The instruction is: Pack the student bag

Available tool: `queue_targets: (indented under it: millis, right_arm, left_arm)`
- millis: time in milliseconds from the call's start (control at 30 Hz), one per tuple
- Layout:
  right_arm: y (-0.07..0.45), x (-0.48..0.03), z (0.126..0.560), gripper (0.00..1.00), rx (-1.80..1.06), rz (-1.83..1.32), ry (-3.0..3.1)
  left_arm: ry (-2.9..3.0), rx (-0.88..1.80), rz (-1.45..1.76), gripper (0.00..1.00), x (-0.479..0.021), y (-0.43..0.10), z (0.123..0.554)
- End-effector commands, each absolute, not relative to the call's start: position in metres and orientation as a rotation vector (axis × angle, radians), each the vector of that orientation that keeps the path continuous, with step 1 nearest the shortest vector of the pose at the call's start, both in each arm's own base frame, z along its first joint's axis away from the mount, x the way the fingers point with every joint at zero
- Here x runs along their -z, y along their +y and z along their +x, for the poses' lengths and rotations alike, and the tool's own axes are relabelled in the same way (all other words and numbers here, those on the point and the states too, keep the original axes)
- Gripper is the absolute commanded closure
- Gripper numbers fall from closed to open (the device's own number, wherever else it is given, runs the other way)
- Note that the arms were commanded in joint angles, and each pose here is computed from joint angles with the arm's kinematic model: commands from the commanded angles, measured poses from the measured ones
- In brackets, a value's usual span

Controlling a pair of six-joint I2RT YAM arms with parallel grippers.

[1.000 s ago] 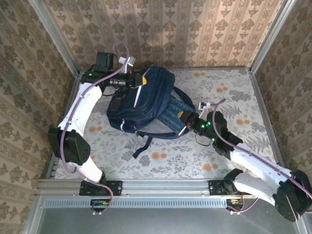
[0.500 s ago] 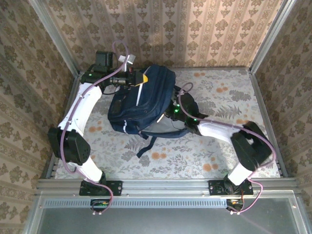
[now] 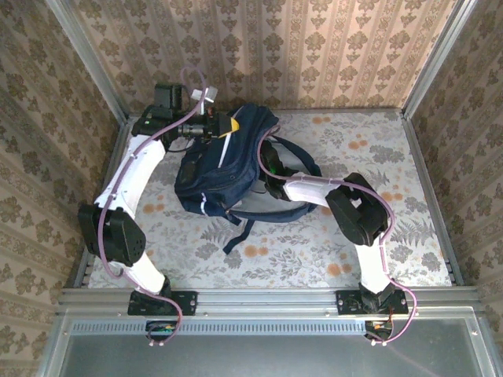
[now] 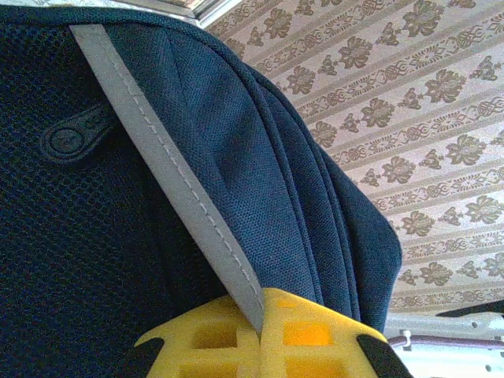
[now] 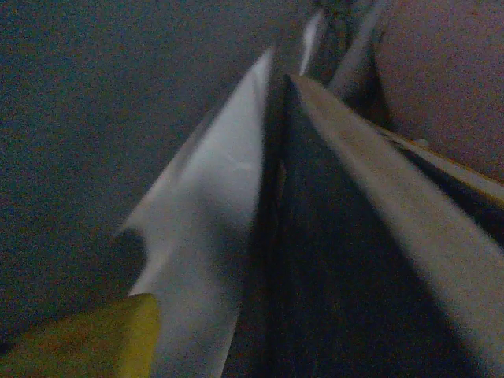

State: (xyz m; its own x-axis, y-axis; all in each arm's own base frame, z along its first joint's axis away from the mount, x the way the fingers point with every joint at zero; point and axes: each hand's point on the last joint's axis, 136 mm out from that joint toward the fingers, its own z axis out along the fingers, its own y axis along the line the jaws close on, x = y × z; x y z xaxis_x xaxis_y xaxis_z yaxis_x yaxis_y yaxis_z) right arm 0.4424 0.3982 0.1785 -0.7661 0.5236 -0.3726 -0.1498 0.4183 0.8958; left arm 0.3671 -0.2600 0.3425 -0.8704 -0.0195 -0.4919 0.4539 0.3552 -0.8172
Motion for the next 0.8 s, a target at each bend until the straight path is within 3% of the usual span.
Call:
queue_targets:
  millis: [0, 133, 300, 433, 767]
  right_arm:
    - [0.389, -0.218, 0.423, 0.20, -1.356, 0.137, 1.993]
    - [0.362, -0.239, 0.404, 0.12, -1.304, 0.029, 1.930]
    - [0.309, -0.243, 0.403, 0.12, -1.338, 0.096, 1.870]
    - [0.274, -0.250, 0.388, 0.20, -1.285, 0.077, 1.878]
    - [0.166, -0.228, 0.329, 0.42, -0.788, 0.217, 1.922]
  left_arm:
    - [1.991, 1.569, 0.528, 1.00, -0.392, -0.261, 0.360]
    - [1.985, 1.555, 0.461, 1.00, -0.391, -0.251, 0.369]
    - [1.994, 1.511, 0.379, 1.00, -0.387, -0.243, 0.380]
    - [1.996, 1.499, 0.321, 1.00, -0.381, -0.241, 0.387]
    - [2.091, 1.399, 0.064, 1.00, -0.335, -0.247, 0.395]
